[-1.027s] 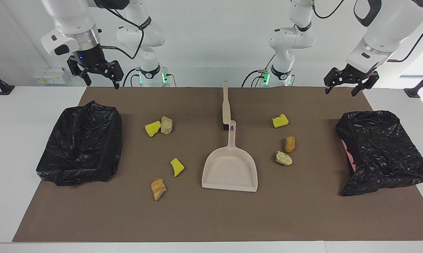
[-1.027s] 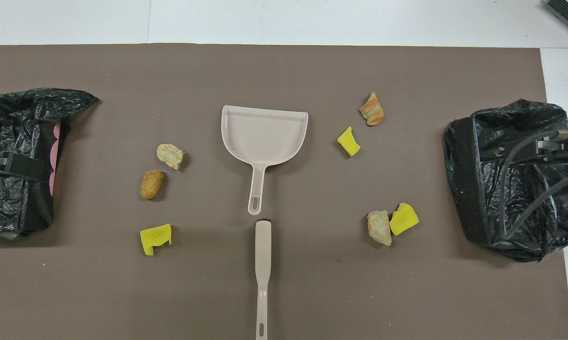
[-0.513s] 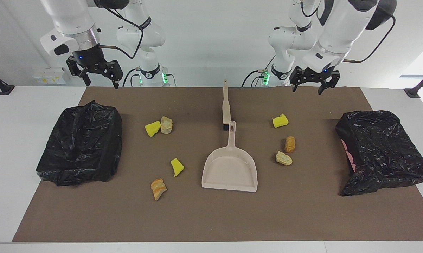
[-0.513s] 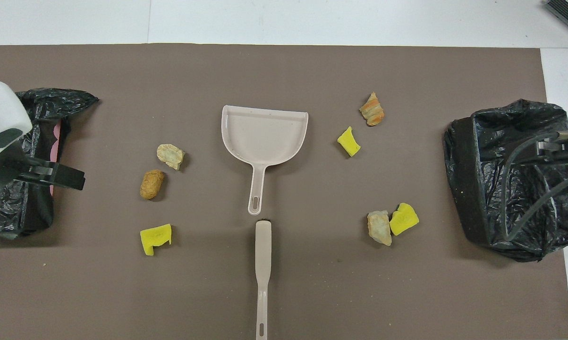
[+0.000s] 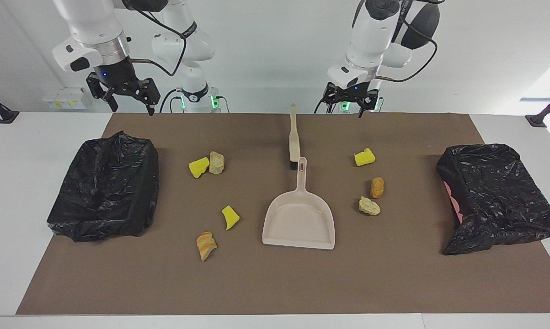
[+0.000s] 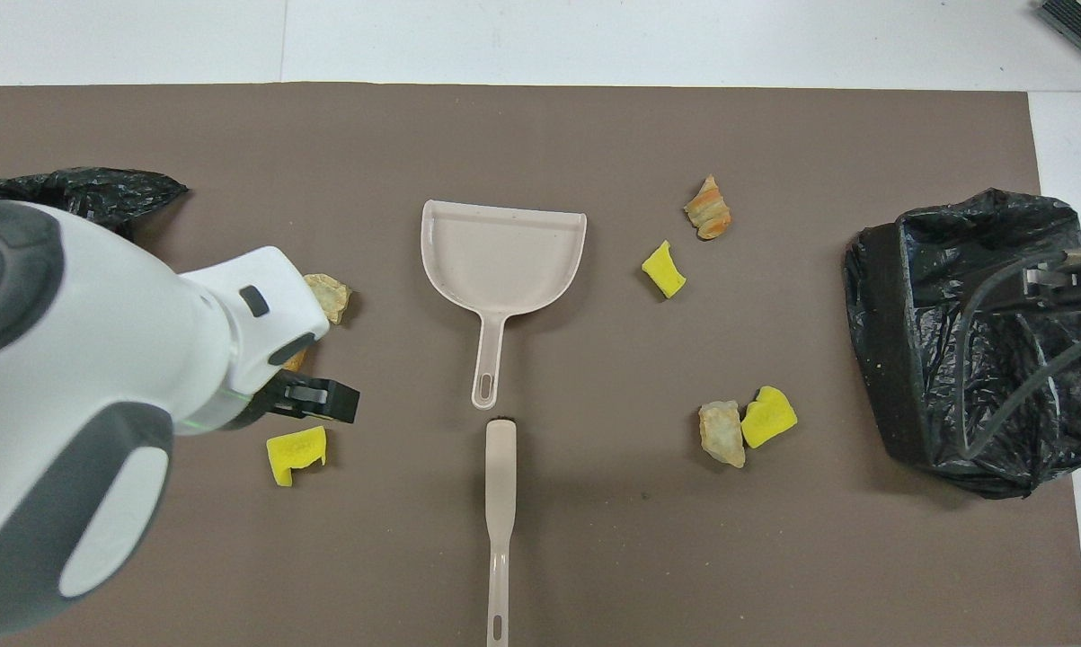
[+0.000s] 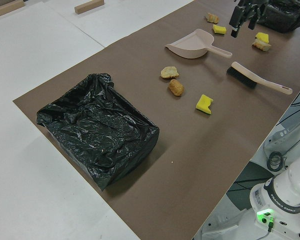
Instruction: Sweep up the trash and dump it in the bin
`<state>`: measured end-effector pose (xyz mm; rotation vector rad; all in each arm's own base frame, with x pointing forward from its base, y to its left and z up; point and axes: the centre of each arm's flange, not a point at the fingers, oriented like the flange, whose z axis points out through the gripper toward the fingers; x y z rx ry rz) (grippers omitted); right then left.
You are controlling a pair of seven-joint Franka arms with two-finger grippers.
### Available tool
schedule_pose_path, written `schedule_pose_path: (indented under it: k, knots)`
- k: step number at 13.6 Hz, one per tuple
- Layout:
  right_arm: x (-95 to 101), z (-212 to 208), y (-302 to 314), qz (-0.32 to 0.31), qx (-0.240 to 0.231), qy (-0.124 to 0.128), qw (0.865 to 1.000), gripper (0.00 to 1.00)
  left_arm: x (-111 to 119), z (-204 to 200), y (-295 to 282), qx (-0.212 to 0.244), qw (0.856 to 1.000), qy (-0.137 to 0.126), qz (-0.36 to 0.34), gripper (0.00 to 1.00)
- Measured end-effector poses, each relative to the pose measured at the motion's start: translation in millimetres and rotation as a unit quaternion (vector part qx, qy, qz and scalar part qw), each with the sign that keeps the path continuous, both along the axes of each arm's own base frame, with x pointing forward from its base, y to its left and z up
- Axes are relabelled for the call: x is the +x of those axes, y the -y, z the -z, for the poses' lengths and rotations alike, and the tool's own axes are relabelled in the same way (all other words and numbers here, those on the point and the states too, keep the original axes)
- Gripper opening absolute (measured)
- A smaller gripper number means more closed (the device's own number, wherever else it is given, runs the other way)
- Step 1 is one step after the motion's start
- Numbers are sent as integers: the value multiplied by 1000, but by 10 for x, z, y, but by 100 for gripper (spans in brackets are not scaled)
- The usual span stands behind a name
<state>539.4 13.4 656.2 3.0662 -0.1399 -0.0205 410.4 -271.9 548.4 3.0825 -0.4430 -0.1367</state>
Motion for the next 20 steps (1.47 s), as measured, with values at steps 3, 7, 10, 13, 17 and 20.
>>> schedule_pose_path:
  k: [3, 7, 10, 13, 17, 20]
  knots:
    - [-1, -1, -11, -1, 4, 0, 1000, 100, -377, 326, 308, 5, 999, -6, 36, 100]
    - [14, -12, -42, -4, 11, 7, 1000, 100, -810, 919, 698, 9, 998, -3, 55, 100]
    - [14, -12, -52, -30, 13, 6, 999, 100, -1055, 1463, 899, 7, 999, 5, 48, 100]
    - [14, -10, -42, -51, 16, 4, 999, 100, -1248, 1889, 1039, 15, 999, 2, 37, 100]
    - [13, -8, -70, -54, 18, 4, 998, 100, -1387, 2095, 1144, 21, 1000, 1, 22, 100]
    - [11, -7, -122, -58, 19, 4, 998, 100, -1414, 2096, 1159, 22, 1000, 0, 22, 93]
